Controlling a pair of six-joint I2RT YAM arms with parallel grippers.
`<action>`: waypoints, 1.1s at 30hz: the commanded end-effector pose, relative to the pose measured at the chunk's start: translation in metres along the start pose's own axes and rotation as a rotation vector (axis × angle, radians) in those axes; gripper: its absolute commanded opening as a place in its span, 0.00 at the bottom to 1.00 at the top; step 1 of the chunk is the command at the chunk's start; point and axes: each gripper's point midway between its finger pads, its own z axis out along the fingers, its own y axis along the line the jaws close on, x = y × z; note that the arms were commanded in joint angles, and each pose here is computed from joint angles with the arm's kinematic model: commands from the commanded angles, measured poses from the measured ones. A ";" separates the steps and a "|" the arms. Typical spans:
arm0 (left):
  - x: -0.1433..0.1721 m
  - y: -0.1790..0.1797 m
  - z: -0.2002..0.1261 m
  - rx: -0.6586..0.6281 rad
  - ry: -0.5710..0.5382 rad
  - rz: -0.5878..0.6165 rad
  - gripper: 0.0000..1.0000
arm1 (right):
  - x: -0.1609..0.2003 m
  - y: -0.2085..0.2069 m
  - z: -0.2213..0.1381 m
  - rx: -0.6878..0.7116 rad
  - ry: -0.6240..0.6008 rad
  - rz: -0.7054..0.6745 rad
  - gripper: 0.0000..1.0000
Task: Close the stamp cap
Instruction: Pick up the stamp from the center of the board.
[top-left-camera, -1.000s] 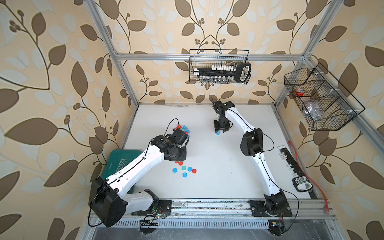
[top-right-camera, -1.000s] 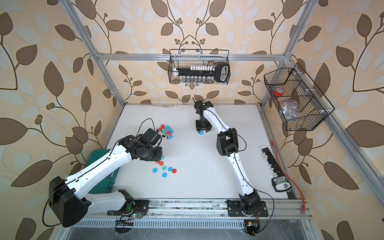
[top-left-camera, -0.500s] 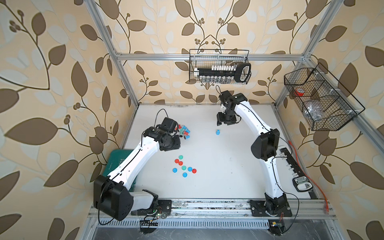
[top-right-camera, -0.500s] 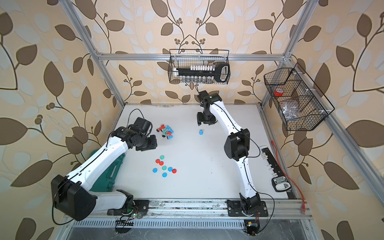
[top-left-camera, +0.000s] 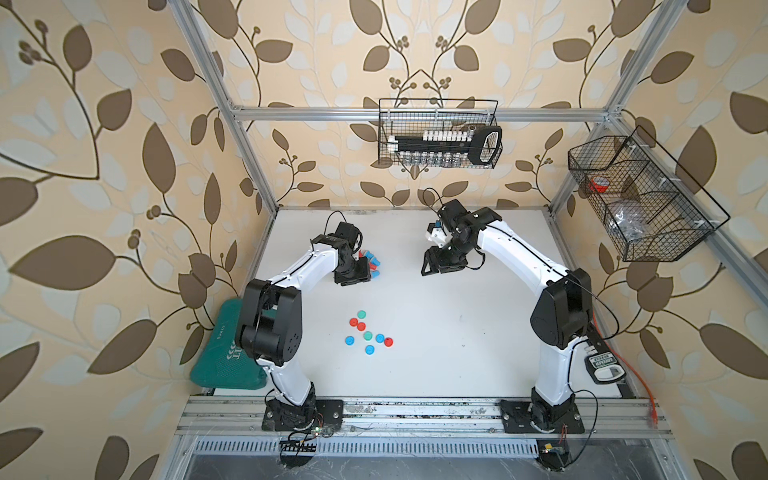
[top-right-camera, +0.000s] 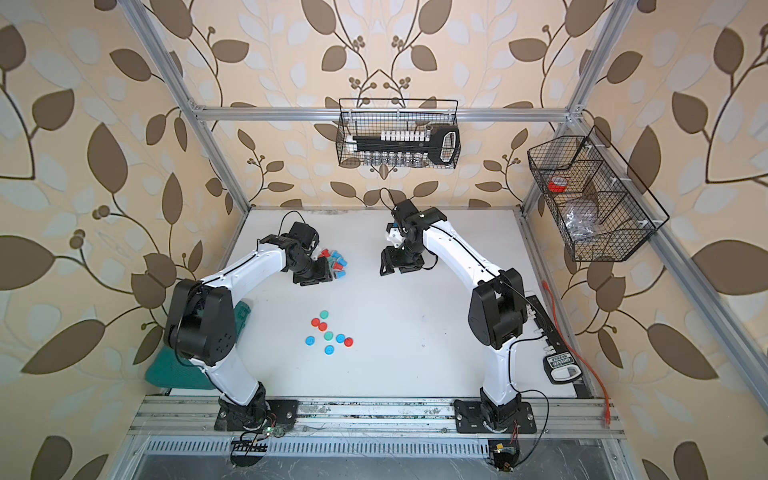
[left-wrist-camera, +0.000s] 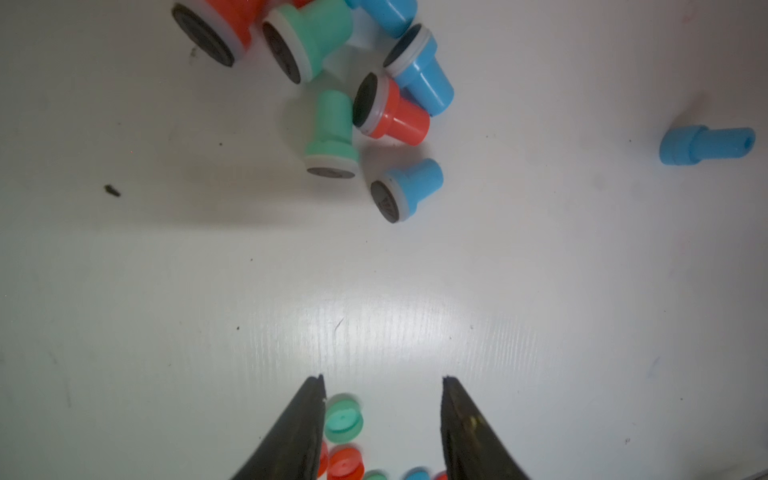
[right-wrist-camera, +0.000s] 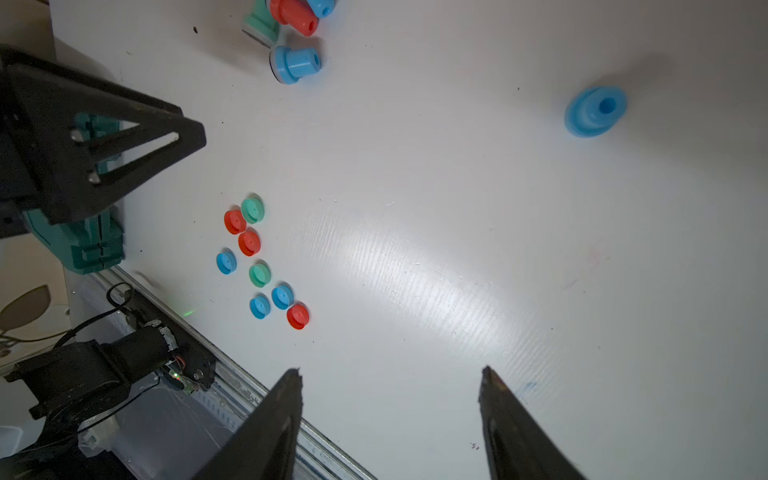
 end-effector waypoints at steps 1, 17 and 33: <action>-0.028 -0.012 0.006 0.034 -0.057 0.106 0.50 | -0.003 0.007 -0.009 -0.052 -0.034 -0.026 0.63; -0.055 -0.005 0.048 -0.029 -0.039 0.202 0.50 | -0.002 -0.011 -0.009 -0.081 -0.033 0.028 0.63; -0.046 -0.022 0.060 -0.047 -0.010 0.270 0.49 | 0.002 -0.027 -0.010 -0.095 -0.040 0.074 0.62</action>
